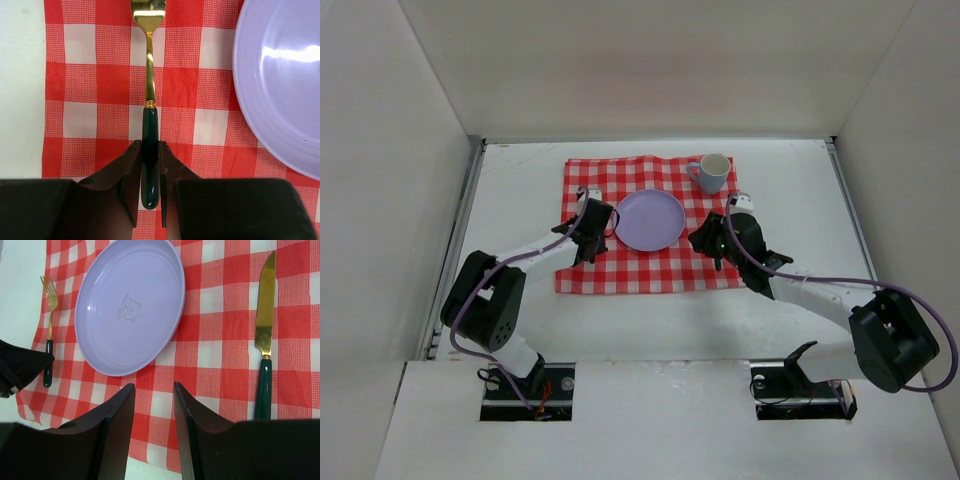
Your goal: Set the dinner table for one person
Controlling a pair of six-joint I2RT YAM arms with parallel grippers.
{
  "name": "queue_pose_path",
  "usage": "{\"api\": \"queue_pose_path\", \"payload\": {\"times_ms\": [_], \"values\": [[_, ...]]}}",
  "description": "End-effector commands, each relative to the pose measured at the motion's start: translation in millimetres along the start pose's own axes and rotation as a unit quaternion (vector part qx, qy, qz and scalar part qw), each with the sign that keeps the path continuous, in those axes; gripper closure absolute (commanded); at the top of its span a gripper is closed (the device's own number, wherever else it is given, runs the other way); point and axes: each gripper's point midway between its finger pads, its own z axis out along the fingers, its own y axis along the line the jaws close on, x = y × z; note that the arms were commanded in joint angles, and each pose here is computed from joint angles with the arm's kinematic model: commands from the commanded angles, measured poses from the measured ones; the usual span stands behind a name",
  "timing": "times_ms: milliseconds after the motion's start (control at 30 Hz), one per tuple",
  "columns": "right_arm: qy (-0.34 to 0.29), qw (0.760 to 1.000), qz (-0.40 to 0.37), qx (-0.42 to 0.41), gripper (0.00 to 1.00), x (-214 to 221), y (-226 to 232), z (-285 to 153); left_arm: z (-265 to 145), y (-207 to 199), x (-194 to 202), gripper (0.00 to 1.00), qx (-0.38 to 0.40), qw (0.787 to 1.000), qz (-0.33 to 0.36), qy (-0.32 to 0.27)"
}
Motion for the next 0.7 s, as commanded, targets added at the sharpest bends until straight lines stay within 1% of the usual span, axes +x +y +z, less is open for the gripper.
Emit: {"api": "queue_pose_path", "payload": {"times_ms": [0,300,533,567,667], "values": [[-0.026,1.0,0.007,-0.014,0.57,-15.4,9.3,2.8,-0.6,0.2,-2.6,0.93,0.005,1.0,0.012,-0.007],[-0.029,0.999,0.004,-0.015,0.57,-16.6,9.9,1.9,6.8,8.7,18.2,0.93,-0.007,1.0,0.011,0.019],[-0.03,0.999,0.004,-0.014,0.56,-17.2,9.1,1.1,12.0,9.7,24.2,0.93,-0.011,1.0,0.013,0.027],[-0.03,0.999,0.005,-0.013,0.56,-16.9,8.2,1.5,12.5,9.3,23.7,0.92,-0.011,0.999,0.013,0.027],[-0.028,0.999,0.004,-0.015,0.56,-15.9,9.2,1.6,11.3,9.1,23.0,0.87,-0.015,0.999,0.019,0.023]]}}
